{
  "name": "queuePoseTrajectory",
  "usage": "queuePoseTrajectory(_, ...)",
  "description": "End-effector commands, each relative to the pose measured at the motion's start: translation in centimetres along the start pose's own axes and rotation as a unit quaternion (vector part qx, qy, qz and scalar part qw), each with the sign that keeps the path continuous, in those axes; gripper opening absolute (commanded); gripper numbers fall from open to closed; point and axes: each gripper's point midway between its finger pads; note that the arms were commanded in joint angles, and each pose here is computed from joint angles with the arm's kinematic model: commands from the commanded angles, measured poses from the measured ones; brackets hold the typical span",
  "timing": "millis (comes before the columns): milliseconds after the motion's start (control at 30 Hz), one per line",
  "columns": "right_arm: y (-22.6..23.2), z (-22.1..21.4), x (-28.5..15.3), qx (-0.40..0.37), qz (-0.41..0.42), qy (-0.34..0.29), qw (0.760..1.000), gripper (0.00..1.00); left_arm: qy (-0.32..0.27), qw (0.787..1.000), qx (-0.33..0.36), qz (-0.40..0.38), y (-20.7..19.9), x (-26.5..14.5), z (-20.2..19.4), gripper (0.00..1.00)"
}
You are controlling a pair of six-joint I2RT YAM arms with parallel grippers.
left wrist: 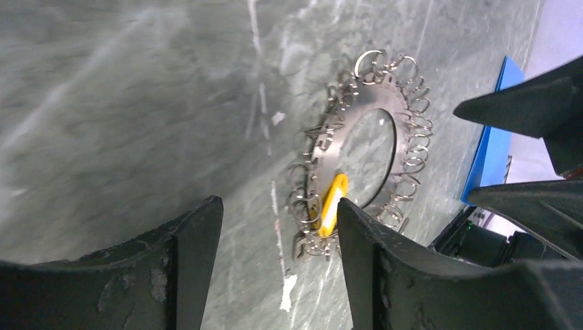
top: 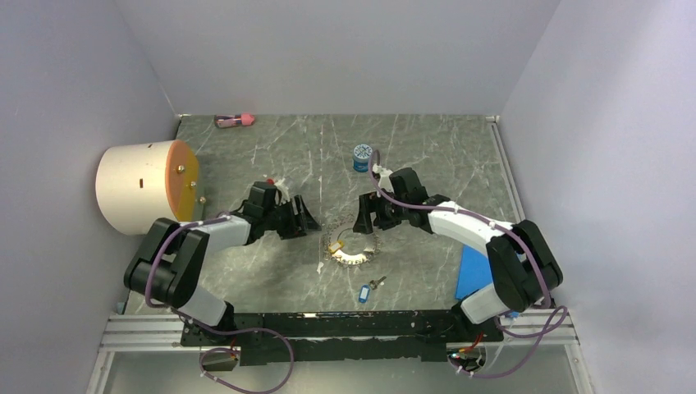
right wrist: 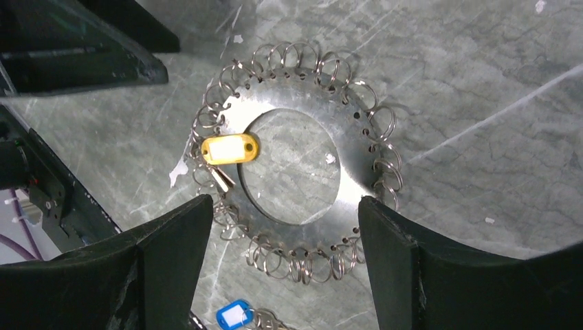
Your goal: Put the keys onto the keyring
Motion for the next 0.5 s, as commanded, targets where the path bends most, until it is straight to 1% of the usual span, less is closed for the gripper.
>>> queuePoseTrajectory(0, 1.0, 2.3, 0.4, -0.003, 0.014, -0.011, 1.000, 0.80, 0.017, 0.999, 0.030, -0.038, -3.2, 1.1, 0.2, 0.65)
queuePoseTrajectory(200, 1.6, 2.4, 0.9, 0.006, 0.036, -0.005, 0.999, 0.77, 0.015, 0.997, 0.072, -0.001, -3.2, 1.2, 1.2, 0.62)
queuePoseTrajectory(300, 1.9, 2.2, 1.1, 0.010, 0.047, -0.003, 0.999, 0.73, 0.014, 0.996, 0.087, 0.002, -3.6, 1.1, 1.6, 0.61)
queuePoseTrajectory(467, 2.2, 1.5, 1.5, 0.016, 0.063, 0.013, 0.998, 0.68, 0.026, 0.997, 0.075, -0.008, -3.7, 1.1, 0.8, 0.58)
Point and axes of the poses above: each gripper's point midway between its finger pads, its own x axis out along the fingers, its own y axis along the line the jaws close on, z = x × y, and after that the axes turned 2 degrees about -x, right-handed
